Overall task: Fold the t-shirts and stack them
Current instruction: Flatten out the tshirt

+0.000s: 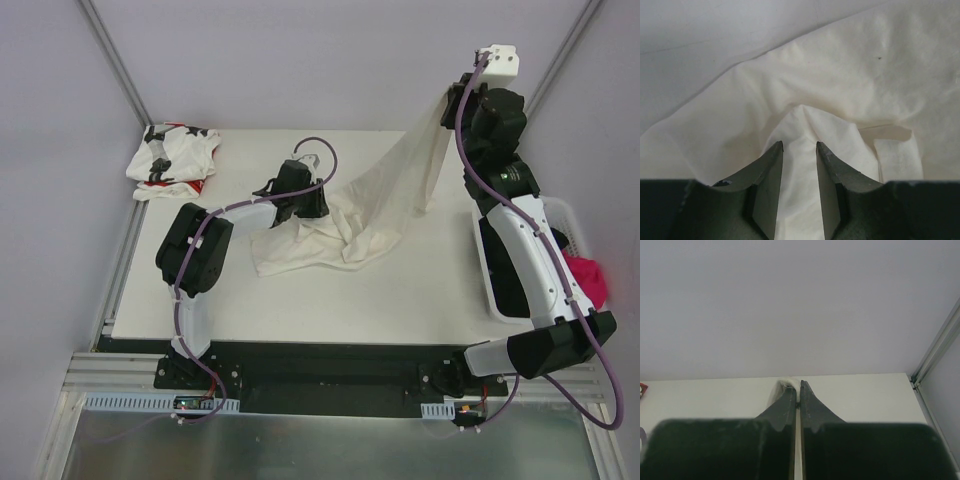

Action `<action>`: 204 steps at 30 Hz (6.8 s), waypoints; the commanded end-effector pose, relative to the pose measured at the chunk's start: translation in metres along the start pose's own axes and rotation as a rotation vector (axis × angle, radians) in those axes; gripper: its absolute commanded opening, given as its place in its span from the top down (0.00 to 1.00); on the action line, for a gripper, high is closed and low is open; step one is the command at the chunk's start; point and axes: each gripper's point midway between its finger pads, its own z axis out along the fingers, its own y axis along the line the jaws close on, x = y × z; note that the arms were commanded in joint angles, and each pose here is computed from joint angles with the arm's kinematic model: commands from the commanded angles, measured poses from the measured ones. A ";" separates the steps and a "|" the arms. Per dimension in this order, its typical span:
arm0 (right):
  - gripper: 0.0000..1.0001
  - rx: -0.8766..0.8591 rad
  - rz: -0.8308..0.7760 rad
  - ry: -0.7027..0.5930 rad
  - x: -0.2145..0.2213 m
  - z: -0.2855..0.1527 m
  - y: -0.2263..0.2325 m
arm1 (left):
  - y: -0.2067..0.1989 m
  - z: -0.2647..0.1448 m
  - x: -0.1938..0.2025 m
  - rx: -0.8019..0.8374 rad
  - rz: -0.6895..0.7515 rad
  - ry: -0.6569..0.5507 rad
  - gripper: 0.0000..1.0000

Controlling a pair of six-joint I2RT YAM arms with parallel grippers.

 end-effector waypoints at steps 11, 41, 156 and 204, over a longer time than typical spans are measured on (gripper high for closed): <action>0.99 0.002 0.057 -0.105 -0.030 0.000 -0.006 | 0.001 -0.011 -0.021 -0.058 0.092 -0.050 0.69; 0.99 0.012 0.063 -0.093 -0.025 0.000 -0.013 | 0.006 0.013 -0.004 -0.036 0.102 0.012 0.79; 0.99 0.030 0.126 0.064 0.030 0.053 -0.022 | -0.099 -0.110 0.116 0.015 0.227 0.086 0.78; 0.99 0.053 0.133 0.070 0.037 0.050 -0.035 | -0.151 0.018 0.076 0.147 0.402 0.133 0.48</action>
